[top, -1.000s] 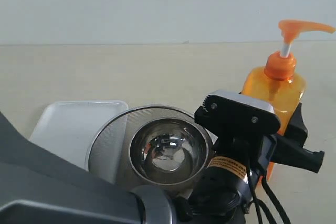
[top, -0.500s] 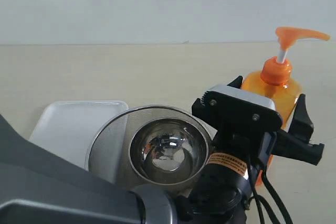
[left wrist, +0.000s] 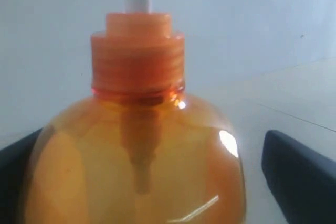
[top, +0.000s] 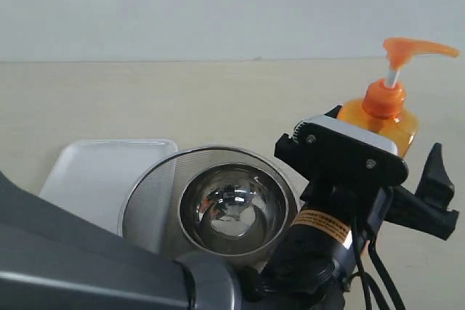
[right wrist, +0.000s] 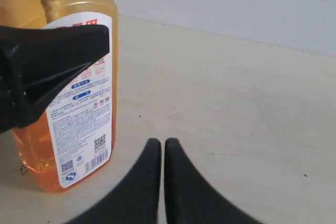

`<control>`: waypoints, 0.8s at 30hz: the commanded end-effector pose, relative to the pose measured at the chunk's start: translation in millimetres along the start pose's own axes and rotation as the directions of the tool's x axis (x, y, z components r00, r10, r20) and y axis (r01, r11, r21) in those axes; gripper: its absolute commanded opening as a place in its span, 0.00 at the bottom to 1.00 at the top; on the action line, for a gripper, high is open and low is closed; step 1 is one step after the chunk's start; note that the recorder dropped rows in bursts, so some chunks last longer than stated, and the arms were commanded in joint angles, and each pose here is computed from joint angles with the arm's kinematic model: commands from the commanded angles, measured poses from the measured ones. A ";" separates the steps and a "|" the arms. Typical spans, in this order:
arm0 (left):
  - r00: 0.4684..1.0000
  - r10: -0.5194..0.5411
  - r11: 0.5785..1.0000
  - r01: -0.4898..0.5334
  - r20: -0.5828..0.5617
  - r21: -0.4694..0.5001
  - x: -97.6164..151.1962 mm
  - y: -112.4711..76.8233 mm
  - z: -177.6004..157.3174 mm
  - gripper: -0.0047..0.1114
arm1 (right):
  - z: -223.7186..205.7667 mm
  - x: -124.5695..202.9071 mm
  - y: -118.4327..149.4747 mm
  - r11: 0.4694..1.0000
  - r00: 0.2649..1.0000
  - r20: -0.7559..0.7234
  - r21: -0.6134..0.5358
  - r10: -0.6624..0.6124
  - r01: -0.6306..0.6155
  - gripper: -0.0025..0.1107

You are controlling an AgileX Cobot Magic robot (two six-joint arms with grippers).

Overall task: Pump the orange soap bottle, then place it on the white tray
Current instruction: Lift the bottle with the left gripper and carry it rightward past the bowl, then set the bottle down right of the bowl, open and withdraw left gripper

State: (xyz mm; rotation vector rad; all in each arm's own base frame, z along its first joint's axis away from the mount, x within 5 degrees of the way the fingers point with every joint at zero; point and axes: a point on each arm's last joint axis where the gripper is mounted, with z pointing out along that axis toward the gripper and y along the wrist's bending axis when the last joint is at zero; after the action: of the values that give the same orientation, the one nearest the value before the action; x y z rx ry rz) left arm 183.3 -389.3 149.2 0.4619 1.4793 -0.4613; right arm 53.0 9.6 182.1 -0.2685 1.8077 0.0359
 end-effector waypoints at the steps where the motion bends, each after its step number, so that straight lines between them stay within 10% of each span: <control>1: 0.999 -0.032 0.999 0.032 0.002 0.024 -9.7 -2.7 0.3 0.99 | -0.4 -1.2 -0.4 1.000 1.000 0.013 0.005 -0.005 0.005 0.02; 24: 0.997 -0.006 0.997 0.011 -0.071 0.078 -63.1 25.0 -63.4 0.99 | -0.4 -1.2 -0.4 1.000 1.000 0.013 0.005 -0.005 0.005 0.02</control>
State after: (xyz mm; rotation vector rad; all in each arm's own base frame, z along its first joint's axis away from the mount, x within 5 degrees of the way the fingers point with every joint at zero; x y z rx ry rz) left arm 156.3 -341.4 200.5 0.5046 1.5591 -0.4749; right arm 53.0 9.6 182.1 -0.2685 1.8077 0.0359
